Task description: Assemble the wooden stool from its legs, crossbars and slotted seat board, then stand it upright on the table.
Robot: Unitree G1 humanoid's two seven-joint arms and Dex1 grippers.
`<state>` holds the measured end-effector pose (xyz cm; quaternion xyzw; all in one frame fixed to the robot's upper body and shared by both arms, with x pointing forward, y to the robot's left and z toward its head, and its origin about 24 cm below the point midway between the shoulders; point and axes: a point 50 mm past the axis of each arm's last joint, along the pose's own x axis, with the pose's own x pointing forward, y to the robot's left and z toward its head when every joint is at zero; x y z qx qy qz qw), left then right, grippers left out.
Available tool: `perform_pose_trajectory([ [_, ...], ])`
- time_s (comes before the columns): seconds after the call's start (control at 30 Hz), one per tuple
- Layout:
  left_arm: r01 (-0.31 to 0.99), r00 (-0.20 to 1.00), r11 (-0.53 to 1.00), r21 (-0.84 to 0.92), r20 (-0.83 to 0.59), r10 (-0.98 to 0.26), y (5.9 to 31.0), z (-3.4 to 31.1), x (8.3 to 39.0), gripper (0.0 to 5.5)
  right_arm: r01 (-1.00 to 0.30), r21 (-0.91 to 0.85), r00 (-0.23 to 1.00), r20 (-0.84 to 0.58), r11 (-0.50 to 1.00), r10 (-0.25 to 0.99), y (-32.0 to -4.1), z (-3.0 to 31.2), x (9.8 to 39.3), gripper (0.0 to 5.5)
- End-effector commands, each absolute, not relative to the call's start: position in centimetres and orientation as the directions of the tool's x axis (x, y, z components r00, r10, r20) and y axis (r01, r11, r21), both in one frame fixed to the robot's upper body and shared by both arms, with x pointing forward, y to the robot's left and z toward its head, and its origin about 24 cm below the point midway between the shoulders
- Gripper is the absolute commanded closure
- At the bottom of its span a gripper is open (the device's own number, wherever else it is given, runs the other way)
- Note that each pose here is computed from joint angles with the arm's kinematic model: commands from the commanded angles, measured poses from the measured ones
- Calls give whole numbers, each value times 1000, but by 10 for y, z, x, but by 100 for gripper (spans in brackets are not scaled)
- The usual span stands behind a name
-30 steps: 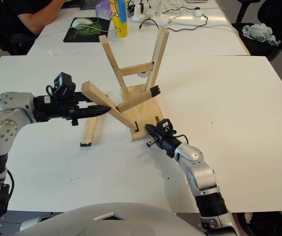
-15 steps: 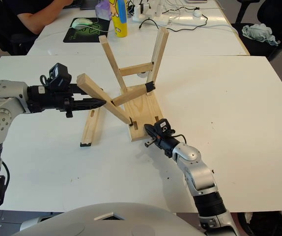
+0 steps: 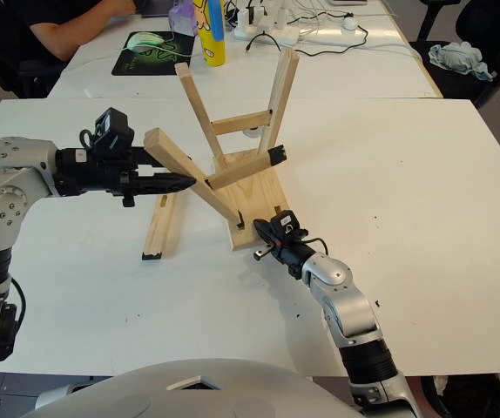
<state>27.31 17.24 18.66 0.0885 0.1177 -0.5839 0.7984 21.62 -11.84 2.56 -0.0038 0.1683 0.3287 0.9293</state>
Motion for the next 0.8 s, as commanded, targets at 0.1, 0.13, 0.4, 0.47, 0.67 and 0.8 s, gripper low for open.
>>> perform_pose_trajectory([
  [0.1,952,288,305,-1,-324,-901,174,181,273,344,-602,165,649,-469,781,600,-119,-2,201,550],
  [0.13,954,281,299,-7,-325,-903,174,180,272,344,-603,166,648,-469,780,600,-118,-3,201,550],
  [0.4,963,250,268,-26,-285,-925,168,188,269,344,-603,172,644,-471,779,602,-117,-3,201,550],
  [0.47,962,253,271,-23,-287,-924,167,188,269,344,-603,172,644,-472,779,602,-117,-3,201,550],
  [0.67,958,263,285,-17,-329,-907,168,178,271,344,-604,171,642,-474,778,602,-117,-4,201,550],
  [0.8,957,265,288,-17,-347,-900,168,175,272,344,-610,169,637,-475,774,606,-116,-3,202,550],
])
